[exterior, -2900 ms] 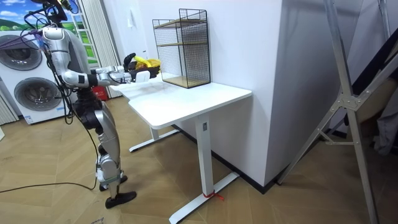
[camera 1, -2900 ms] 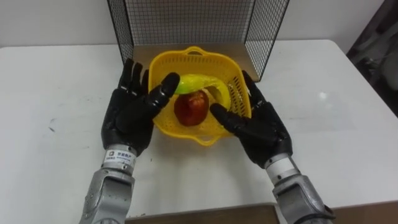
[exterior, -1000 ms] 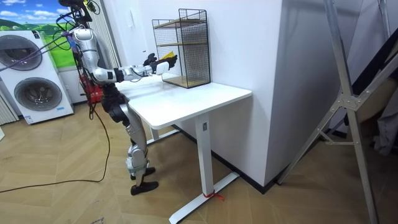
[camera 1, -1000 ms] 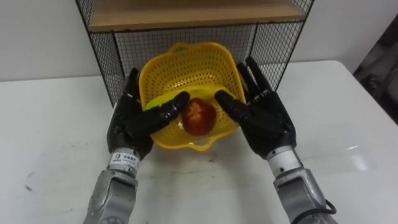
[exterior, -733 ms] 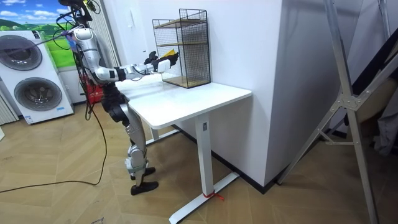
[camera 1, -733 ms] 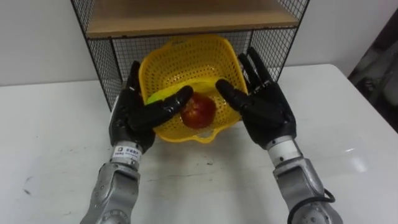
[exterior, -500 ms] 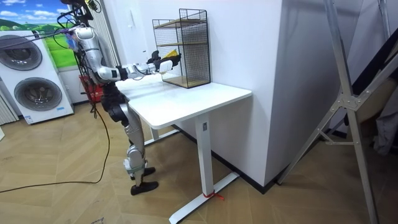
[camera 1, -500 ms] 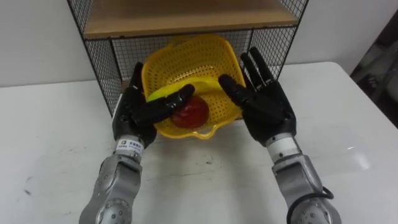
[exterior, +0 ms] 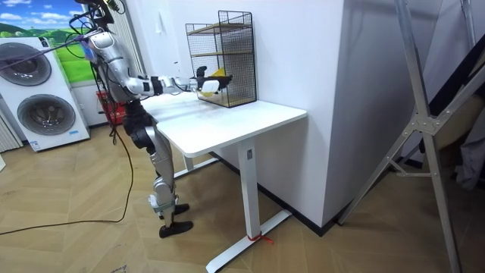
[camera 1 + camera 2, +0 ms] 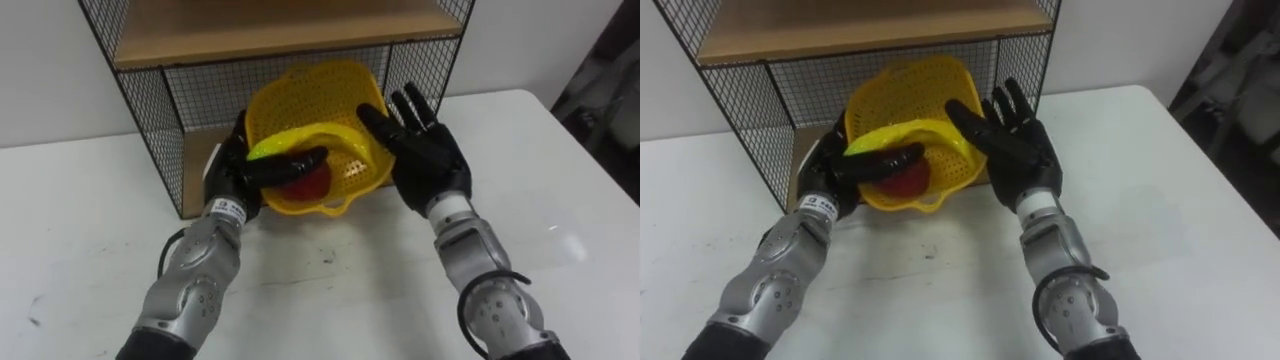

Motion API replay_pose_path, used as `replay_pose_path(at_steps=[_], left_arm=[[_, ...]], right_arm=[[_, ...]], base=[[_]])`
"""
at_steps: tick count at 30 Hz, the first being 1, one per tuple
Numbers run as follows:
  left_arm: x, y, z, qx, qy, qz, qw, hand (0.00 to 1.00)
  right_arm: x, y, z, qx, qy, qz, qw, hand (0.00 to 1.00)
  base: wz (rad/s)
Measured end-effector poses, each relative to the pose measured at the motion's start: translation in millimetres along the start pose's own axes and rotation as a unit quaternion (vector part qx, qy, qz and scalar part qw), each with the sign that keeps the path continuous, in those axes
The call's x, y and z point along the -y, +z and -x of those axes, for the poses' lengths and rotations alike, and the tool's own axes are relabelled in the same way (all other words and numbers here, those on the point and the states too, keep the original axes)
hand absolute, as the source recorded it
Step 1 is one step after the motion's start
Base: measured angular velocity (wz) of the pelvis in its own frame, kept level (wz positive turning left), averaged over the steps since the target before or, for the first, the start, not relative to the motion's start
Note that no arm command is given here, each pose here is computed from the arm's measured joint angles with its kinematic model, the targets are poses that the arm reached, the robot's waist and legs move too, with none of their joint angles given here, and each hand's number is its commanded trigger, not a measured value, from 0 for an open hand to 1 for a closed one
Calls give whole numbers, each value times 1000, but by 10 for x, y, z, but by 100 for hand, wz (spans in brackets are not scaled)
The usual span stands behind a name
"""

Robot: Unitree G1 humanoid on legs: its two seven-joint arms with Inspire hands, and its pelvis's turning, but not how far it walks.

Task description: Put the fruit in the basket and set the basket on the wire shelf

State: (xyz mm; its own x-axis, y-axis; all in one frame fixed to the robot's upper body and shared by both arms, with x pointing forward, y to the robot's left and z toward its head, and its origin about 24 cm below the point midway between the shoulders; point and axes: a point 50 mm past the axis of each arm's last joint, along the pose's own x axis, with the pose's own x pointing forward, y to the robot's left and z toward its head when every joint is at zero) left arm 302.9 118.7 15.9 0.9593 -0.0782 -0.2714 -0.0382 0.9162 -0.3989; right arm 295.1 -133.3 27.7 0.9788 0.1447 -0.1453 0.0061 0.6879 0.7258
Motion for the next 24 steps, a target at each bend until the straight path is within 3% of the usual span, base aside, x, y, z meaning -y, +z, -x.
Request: replay_pose_path(at_steps=[11, 24], left_arm=[[-39, -49, -166, -60, 42, -27, 997, 0], [-123, -79, -193, -82, 69, -21, 994, 0]], right_arm=[[279, -214, -169, -90, -88, -21, 992, 0], [315, -259, -230, -121, -97, -20, 988, 0]], base=[[2], [5]])
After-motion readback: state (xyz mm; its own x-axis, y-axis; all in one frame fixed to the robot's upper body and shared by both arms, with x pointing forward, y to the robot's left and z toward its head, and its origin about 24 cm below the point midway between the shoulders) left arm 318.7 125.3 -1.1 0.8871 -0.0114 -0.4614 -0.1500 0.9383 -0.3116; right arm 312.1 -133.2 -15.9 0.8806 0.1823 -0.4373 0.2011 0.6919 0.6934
